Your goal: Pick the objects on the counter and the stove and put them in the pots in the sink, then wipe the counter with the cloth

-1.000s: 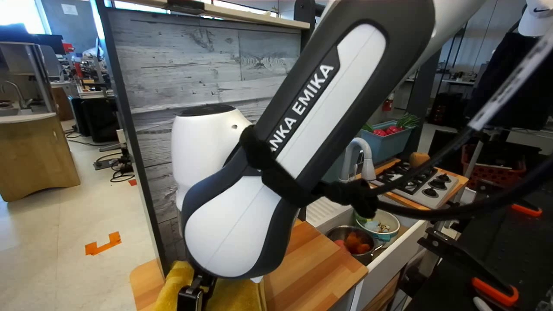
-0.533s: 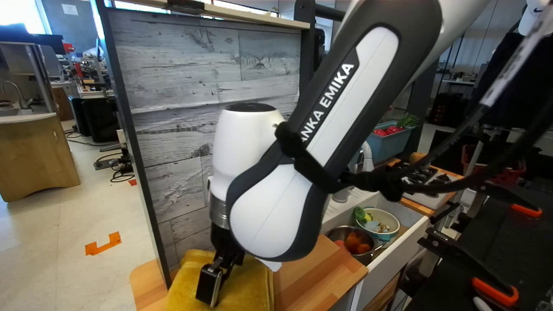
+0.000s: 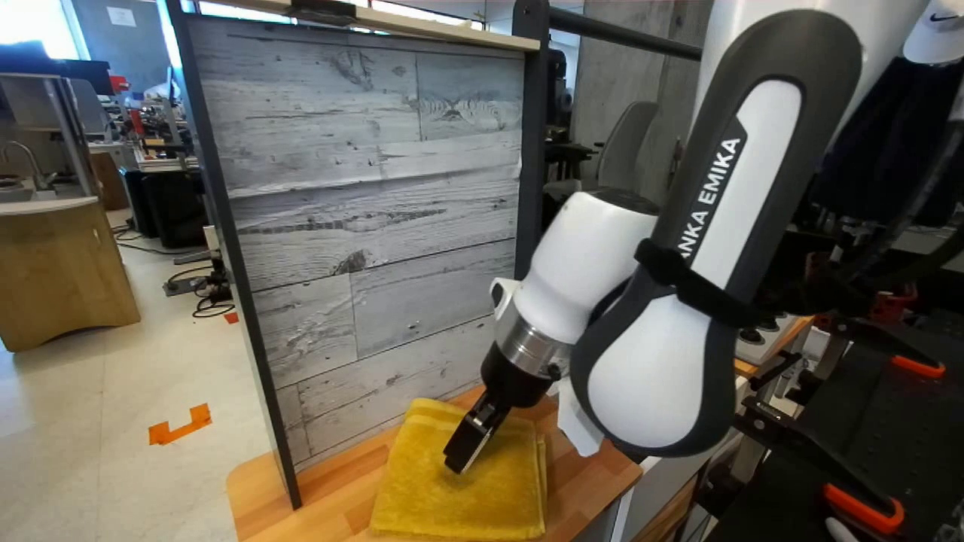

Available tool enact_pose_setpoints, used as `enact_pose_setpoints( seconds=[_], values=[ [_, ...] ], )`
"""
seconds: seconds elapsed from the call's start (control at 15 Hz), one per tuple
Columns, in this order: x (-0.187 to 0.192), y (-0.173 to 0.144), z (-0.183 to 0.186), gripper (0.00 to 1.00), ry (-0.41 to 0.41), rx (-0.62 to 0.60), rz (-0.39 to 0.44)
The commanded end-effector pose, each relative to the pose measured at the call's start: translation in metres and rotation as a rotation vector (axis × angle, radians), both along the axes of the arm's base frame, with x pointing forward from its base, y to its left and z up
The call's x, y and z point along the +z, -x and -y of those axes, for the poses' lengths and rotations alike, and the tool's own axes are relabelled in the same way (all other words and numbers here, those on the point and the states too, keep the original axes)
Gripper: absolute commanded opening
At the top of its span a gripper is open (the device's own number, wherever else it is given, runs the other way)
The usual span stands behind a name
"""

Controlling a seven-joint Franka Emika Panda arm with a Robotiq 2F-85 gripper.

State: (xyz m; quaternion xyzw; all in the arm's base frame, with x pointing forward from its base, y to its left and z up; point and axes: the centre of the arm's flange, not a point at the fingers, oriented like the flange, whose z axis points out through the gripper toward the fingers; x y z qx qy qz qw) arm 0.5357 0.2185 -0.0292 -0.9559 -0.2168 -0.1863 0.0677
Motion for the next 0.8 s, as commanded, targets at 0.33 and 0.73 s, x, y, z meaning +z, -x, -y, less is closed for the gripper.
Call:
enact_pose_setpoints(
  seconds=[0.33,0.73],
  values=[
    [0.032,0.029,0.004,1.0,-0.12,0.005,-0.026],
    [0.053,0.043,-0.066,1.0,-0.208,0.1,-0.026]
  ],
)
